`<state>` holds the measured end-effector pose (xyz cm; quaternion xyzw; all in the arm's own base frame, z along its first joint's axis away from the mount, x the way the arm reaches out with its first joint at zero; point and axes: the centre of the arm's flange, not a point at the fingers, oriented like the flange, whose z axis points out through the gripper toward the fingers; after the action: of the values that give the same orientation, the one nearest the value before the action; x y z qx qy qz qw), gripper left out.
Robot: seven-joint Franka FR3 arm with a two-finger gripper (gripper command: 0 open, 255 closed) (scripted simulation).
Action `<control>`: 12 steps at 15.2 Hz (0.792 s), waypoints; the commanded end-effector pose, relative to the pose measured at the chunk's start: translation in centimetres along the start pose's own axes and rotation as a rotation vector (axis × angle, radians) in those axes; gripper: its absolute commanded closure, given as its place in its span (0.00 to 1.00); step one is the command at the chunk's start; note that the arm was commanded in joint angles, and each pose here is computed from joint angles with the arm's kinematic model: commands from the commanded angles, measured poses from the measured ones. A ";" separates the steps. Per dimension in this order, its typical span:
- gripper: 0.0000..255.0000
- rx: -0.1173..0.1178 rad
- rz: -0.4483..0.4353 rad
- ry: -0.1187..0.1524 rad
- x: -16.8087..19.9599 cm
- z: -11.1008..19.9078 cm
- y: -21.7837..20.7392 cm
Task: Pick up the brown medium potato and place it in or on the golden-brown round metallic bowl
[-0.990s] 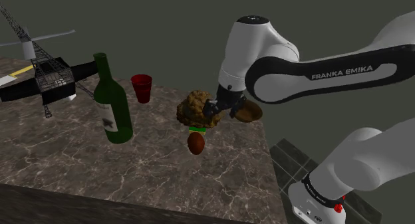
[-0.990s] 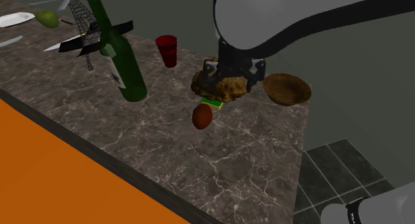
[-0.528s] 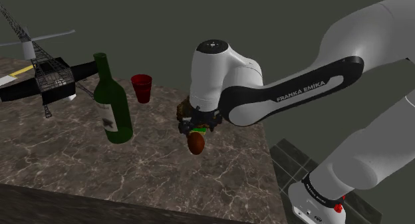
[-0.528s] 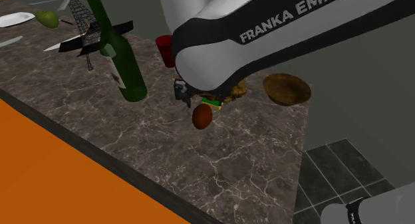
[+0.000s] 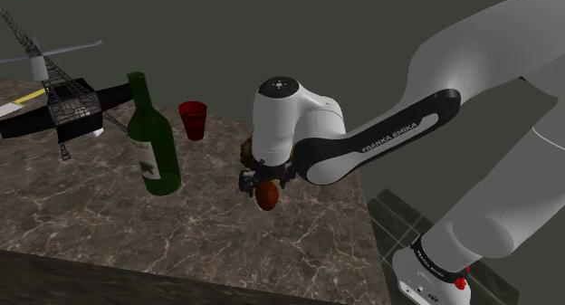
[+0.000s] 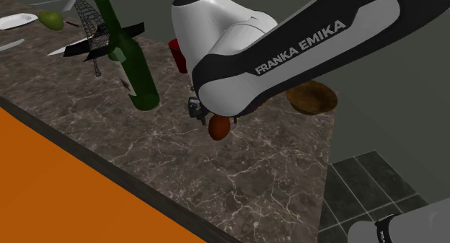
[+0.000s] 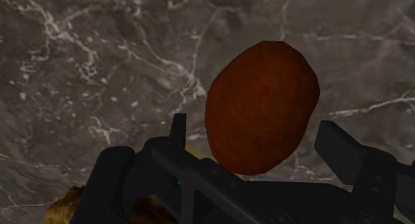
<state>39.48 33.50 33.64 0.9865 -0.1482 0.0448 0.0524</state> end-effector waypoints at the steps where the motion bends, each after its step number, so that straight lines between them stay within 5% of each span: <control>1: 0.00 0.001 0.000 0.000 -0.1 0.7 -0.1; 8: 0.00 0.001 0.000 0.000 -0.1 0.7 -0.1; 9: 1.00 0.001 0.000 0.000 -0.1 0.7 -0.1; 12: 1.00 0.001 0.000 0.000 -0.1 0.7 -0.1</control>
<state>39.51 33.55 32.92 0.9866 -0.1481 0.0449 0.0522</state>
